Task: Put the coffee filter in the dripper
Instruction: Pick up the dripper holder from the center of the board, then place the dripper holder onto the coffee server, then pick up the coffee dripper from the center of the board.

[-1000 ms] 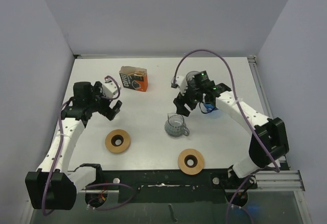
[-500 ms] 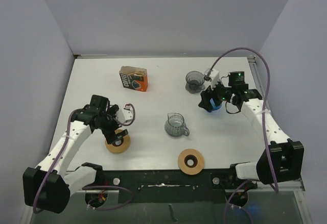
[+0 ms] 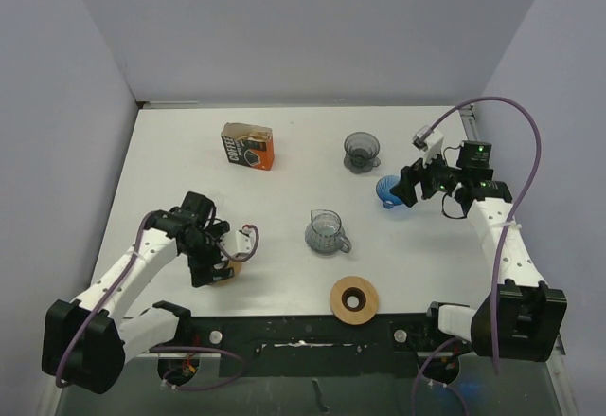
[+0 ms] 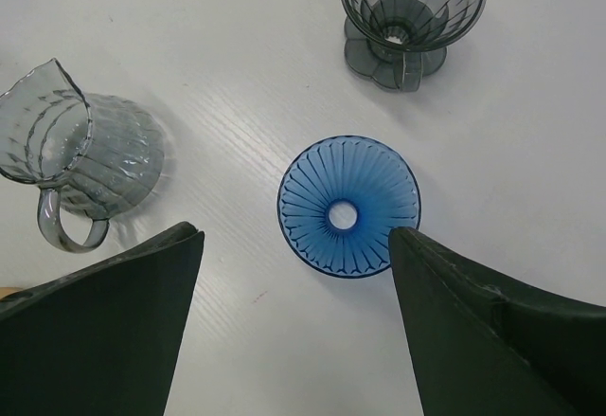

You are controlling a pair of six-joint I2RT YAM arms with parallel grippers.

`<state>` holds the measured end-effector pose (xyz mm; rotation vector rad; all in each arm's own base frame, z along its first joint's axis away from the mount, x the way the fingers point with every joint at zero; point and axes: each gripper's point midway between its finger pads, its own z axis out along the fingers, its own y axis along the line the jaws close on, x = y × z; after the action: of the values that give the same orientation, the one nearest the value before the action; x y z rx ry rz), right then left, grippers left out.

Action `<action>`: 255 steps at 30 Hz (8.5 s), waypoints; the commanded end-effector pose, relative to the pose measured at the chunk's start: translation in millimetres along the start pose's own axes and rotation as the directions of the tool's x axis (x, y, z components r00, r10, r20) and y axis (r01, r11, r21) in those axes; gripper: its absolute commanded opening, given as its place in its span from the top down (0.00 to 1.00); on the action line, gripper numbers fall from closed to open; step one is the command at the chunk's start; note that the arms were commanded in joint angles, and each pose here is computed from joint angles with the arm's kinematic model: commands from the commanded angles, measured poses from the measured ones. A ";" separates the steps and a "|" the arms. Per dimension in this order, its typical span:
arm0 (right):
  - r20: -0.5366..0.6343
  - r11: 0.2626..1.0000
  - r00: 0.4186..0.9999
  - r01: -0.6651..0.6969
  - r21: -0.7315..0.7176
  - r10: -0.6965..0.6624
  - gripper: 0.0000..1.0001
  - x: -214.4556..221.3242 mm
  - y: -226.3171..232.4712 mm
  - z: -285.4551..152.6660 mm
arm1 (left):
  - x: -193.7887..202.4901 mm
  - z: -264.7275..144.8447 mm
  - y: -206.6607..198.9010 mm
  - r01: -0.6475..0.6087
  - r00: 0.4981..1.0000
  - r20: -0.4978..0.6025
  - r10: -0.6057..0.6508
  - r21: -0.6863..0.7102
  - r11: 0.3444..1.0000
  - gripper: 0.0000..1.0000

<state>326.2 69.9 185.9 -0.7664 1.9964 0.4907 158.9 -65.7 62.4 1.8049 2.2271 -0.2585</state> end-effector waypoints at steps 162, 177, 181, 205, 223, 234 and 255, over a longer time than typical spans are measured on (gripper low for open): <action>0.038 0.995 0.999 -0.010 0.100 0.006 0.05 4.3 -34.9 -20.2 | -309.2 -68.0 62.0 -0.172 0.916 0.343 0.209 -0.137 0.976 0.28; 0.005 0.994 0.999 -0.032 0.105 0.032 0.03 16.4 -41.1 -13.7 | -193.7 -121.1 160.9 0.342 0.860 0.461 -0.219 -0.202 0.918 0.32; 0.002 0.994 0.999 -0.036 0.102 0.036 0.02 17.2 -41.2 -13.1 | -133.7 -123.1 176.9 0.517 0.805 0.445 -0.393 -0.201 0.832 0.39; 0.005 0.995 1.000 -0.029 0.098 0.028 0.00 15.9 -39.1 -13.2 | 13.4 -35.5 209.0 0.794 0.600 0.270 -0.753 -0.089 0.601 0.56; 0.000 0.995 1.000 -0.022 0.102 0.022 0.01 16.5 -39.1 -13.5 | 10.3 -15.2 213.5 0.812 0.569 0.241 -0.786 -0.009 0.584 0.88; 0.001 0.993 1.000 -0.015 0.113 0.015 0.02 15.7 -40.2 -15.4 | -37.0 -56.8 205.2 0.768 0.591 0.309 -0.745 0.067 0.637 1.00; 0.031 0.996 0.997 0.070 0.050 -0.072 0.02 -15.3 -20.8 -23.8 | -168.1 -120.8 153.9 0.576 0.715 0.380 -0.587 0.155 0.803 1.00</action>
<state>328.8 32.7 176.0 -0.6900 2.0310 0.4314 342.5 -124.6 196.1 0.8365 2.4749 -0.6060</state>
